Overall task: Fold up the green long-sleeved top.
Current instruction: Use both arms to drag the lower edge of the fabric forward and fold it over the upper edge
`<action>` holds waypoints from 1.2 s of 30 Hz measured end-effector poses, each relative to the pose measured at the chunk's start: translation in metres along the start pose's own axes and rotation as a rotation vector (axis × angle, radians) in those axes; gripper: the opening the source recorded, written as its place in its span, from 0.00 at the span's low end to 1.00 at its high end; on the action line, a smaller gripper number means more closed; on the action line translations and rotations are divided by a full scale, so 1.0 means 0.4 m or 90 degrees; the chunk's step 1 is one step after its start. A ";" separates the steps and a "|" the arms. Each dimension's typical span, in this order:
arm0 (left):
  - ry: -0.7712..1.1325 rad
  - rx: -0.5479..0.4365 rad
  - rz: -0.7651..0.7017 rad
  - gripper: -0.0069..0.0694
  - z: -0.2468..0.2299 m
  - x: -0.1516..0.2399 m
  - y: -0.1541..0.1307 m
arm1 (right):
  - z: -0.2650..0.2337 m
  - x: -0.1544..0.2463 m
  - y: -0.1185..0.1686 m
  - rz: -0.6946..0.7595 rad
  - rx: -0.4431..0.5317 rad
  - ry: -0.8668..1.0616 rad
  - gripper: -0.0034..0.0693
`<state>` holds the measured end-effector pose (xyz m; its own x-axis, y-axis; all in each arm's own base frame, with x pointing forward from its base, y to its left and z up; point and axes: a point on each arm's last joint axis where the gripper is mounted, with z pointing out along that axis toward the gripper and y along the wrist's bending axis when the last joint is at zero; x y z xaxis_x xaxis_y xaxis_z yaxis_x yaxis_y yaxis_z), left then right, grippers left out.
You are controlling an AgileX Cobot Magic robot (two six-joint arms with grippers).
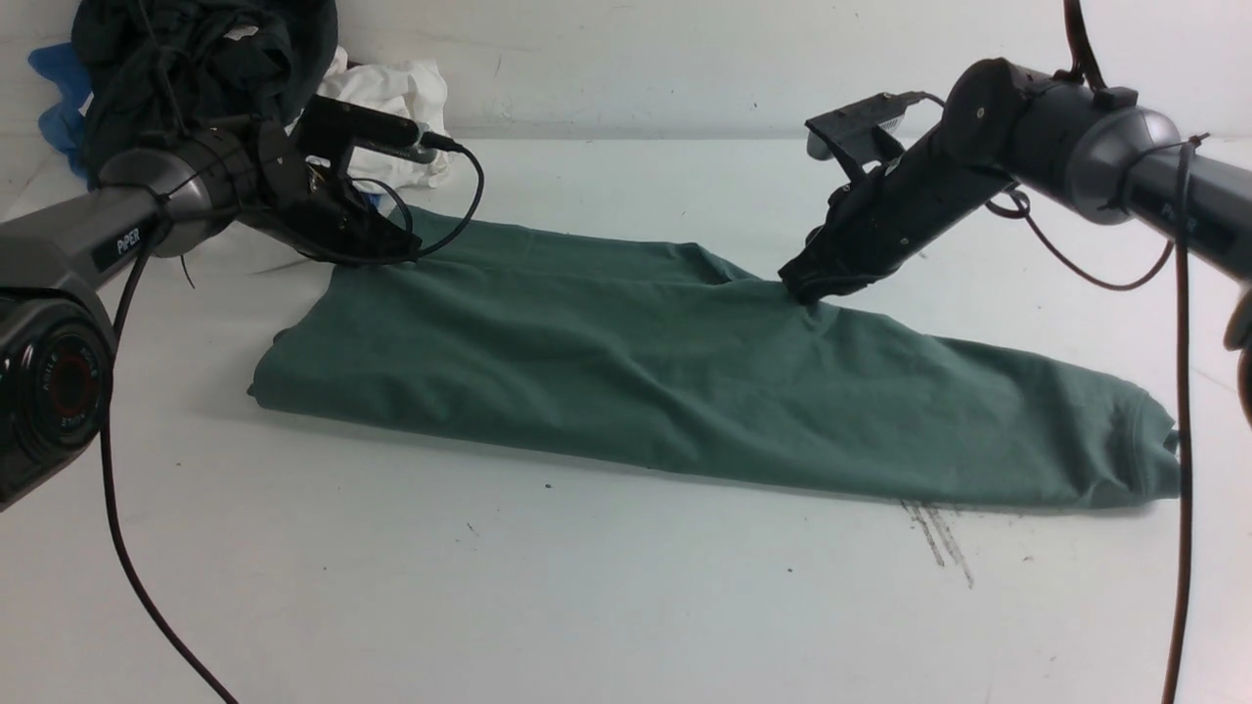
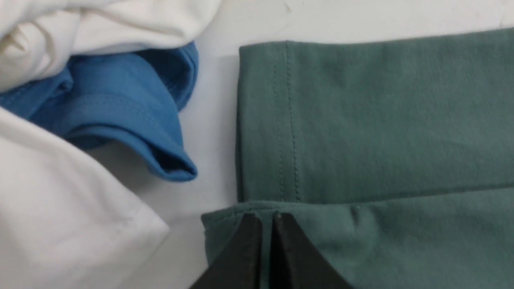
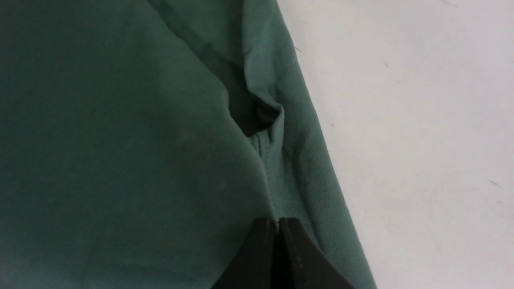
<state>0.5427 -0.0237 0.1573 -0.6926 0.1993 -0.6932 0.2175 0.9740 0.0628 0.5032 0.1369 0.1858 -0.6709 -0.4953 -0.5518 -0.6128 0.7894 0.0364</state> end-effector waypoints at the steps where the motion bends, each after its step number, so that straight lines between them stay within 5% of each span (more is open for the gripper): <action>1: -0.006 -0.001 0.001 0.09 -0.010 -0.008 0.001 | 0.000 0.000 0.000 0.000 0.000 0.000 0.04; 13: -0.040 0.018 -0.041 0.11 -0.092 -0.066 0.005 | -0.016 -0.005 -0.001 -0.012 0.010 0.001 0.04; 16: -0.005 0.034 -0.057 0.18 -0.060 -0.035 0.005 | -0.016 -0.006 0.000 -0.011 0.009 0.000 0.04; 19: 0.025 0.041 -0.070 0.42 -0.002 0.012 0.005 | -0.016 -0.006 0.000 -0.009 0.007 0.000 0.04; 23: 0.006 0.033 -0.082 0.55 0.025 0.023 0.006 | -0.016 -0.004 0.001 -0.009 0.004 0.004 0.04; 26: -0.009 0.029 -0.086 0.47 0.028 0.019 0.005 | -0.016 -0.004 0.001 -0.009 0.004 0.005 0.04; 27: -0.015 0.028 -0.087 0.32 0.028 0.017 0.006 | -0.016 -0.004 0.002 -0.009 0.003 0.005 0.04; 29: -0.018 0.027 -0.086 0.18 0.028 0.016 0.006 | -0.016 -0.003 0.002 -0.009 0.002 0.006 0.04; 36: -0.035 0.031 -0.077 0.08 -0.029 -0.027 0.004 | -0.017 0.003 0.001 -0.019 0.005 0.024 0.04</action>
<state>0.5426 -0.0230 0.1730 -0.6780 0.0727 -0.7315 0.1683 0.9840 -0.0581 0.4994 0.1342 0.1907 -0.6676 -0.5316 -0.5213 -0.6297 0.7767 0.0144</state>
